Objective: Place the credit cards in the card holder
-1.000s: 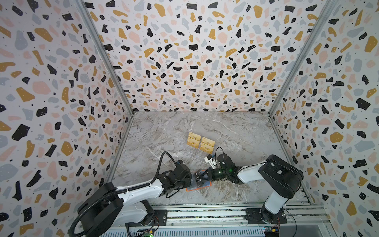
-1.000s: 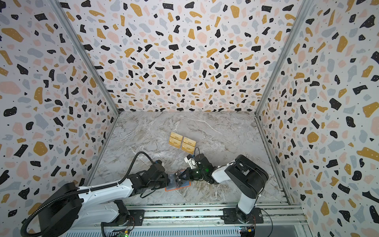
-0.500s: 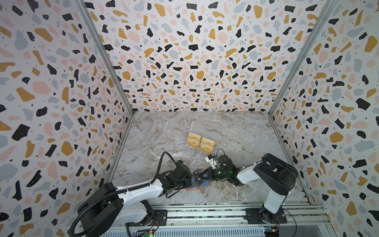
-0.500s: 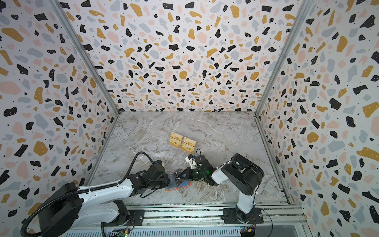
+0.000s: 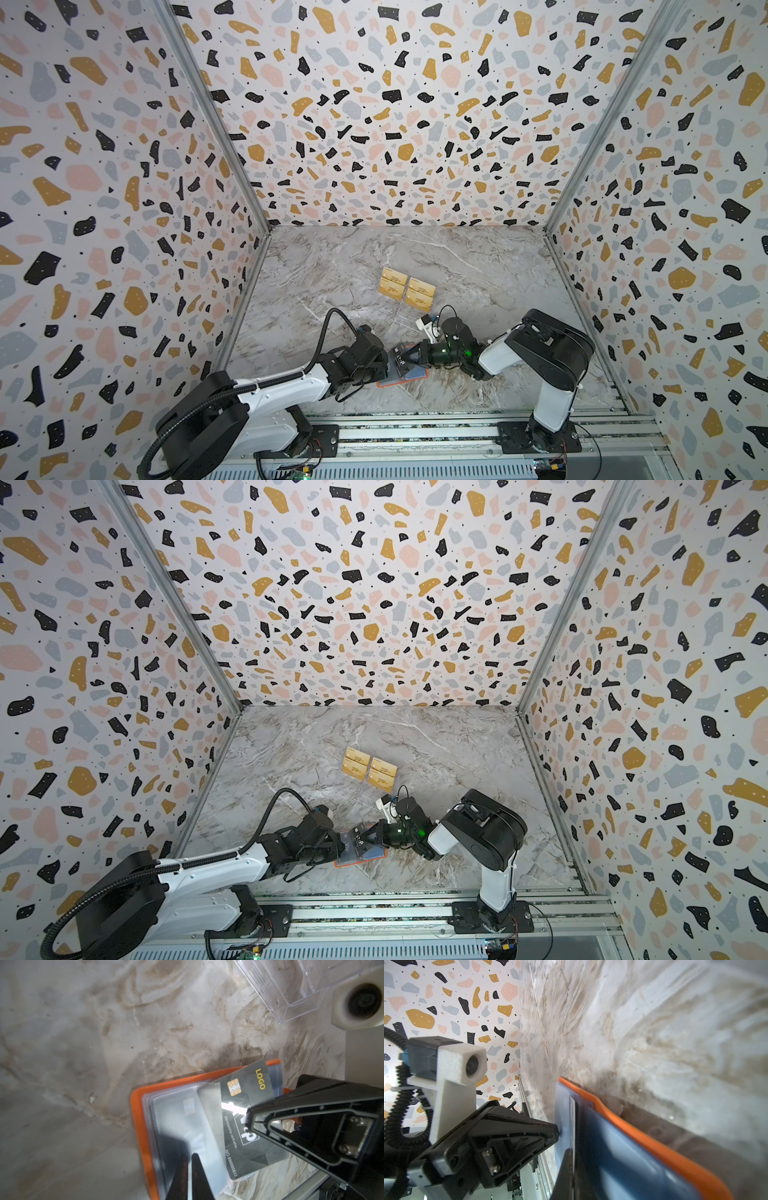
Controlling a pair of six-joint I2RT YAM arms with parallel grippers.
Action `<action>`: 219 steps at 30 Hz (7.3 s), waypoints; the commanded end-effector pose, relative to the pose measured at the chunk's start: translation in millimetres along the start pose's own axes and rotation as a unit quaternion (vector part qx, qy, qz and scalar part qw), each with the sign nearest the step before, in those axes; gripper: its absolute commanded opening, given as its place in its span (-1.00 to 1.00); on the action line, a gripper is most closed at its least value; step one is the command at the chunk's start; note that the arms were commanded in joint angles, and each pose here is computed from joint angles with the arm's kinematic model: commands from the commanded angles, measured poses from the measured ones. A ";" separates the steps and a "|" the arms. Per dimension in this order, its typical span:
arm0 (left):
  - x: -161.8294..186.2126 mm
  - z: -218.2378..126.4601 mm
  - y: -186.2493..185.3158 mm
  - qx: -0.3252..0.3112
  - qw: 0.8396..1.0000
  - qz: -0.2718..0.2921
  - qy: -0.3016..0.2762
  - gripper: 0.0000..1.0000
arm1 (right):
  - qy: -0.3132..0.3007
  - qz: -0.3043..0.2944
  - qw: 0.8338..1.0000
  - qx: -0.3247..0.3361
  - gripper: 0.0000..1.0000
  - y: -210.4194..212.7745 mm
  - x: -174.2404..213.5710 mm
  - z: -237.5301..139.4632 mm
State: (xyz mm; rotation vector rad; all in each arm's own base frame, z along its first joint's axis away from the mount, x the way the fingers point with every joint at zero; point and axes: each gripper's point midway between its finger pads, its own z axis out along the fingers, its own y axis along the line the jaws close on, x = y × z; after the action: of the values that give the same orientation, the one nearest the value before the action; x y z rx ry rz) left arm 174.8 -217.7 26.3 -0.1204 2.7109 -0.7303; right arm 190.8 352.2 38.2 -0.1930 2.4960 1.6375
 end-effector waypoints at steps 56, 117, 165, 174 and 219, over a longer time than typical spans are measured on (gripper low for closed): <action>-12.1 -7.2 19.0 -0.006 0.999 -0.009 -0.033 -0.04 | 0.055 -0.125 0.984 0.118 -0.08 21.8 27.7 13.9; -22.2 -15.6 0.4 0.032 0.999 0.001 -0.038 -0.15 | 0.066 -0.225 0.954 0.189 0.16 42.1 29.9 0.2; -7.5 18.7 -64.9 0.059 0.998 0.023 0.012 -0.22 | 0.038 -0.160 0.961 0.222 -0.64 -27.1 17.2 -44.3; -2.2 26.2 -59.4 0.057 0.998 0.020 0.020 -0.22 | 0.043 -0.155 0.961 0.225 -0.66 -31.3 19.5 -43.1; -5.2 18.9 -72.1 0.240 0.968 -0.067 0.017 -0.20 | 0.036 -0.156 0.963 0.216 -0.69 -19.4 13.6 -41.9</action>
State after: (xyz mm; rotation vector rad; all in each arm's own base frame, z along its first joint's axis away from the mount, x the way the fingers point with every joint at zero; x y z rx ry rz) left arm 183.6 -284.2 41.8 -0.2013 2.5326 -1.3624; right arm 175.4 305.3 29.4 -0.5816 2.6298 0.9710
